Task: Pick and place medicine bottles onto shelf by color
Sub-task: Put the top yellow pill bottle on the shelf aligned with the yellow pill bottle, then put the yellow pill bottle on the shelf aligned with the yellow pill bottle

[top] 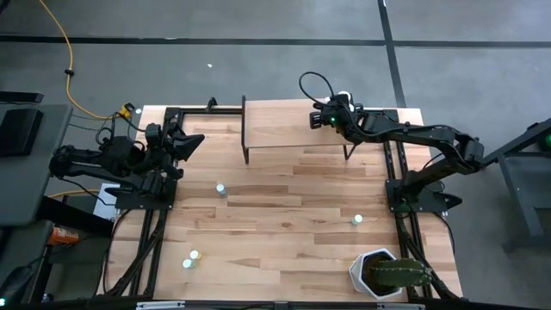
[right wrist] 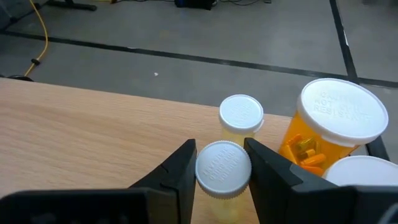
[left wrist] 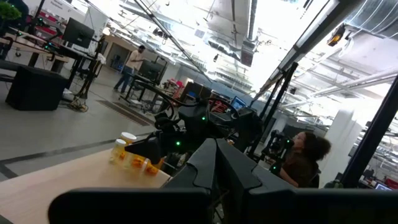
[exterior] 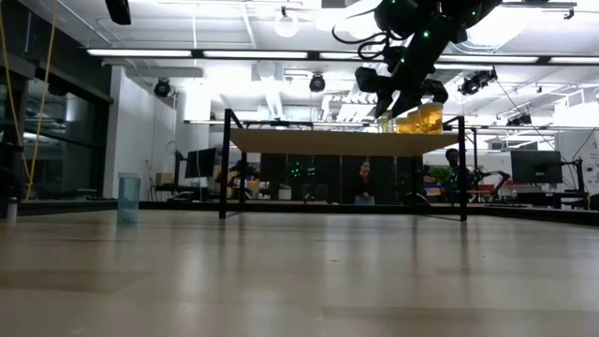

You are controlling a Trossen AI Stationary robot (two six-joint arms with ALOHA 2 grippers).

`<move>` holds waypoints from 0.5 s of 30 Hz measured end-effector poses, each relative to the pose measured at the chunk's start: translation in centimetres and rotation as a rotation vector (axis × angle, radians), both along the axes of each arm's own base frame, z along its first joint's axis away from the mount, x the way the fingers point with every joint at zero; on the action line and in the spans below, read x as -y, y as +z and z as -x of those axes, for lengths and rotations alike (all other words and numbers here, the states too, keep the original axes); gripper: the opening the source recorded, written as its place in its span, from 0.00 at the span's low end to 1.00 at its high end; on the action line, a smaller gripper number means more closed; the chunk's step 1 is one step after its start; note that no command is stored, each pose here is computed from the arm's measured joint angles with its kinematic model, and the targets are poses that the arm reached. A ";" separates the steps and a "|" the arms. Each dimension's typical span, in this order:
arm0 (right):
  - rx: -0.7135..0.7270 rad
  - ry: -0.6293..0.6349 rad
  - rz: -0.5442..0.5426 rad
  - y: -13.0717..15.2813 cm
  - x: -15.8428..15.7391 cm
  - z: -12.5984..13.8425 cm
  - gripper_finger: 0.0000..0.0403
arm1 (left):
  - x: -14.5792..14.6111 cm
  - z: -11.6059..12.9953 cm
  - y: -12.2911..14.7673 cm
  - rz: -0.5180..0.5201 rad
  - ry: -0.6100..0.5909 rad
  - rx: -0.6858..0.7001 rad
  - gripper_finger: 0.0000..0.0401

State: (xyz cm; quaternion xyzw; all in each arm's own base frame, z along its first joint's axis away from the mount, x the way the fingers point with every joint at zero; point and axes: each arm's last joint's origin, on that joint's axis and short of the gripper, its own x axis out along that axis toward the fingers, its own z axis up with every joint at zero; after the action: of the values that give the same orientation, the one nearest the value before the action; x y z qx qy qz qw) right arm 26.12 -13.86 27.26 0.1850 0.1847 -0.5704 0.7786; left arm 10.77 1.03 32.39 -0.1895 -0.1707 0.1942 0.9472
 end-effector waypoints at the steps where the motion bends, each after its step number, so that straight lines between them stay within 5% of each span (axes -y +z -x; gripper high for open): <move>1: 0.000 0.000 0.000 0.0 0.0 0.0 0.27 | 0.0 0.0 0.0 0.000 0.000 0.000 0.00; 15: 0.000 0.000 0.001 0.0 0.0 0.0 0.35 | 0.0 0.0 0.0 0.000 0.000 0.000 0.00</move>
State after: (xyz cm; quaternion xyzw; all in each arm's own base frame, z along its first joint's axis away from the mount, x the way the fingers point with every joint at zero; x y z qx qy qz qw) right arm 26.13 -13.85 27.26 0.1847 0.1846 -0.5707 0.7785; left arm 10.77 1.03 32.39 -0.1895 -0.1708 0.1942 0.9472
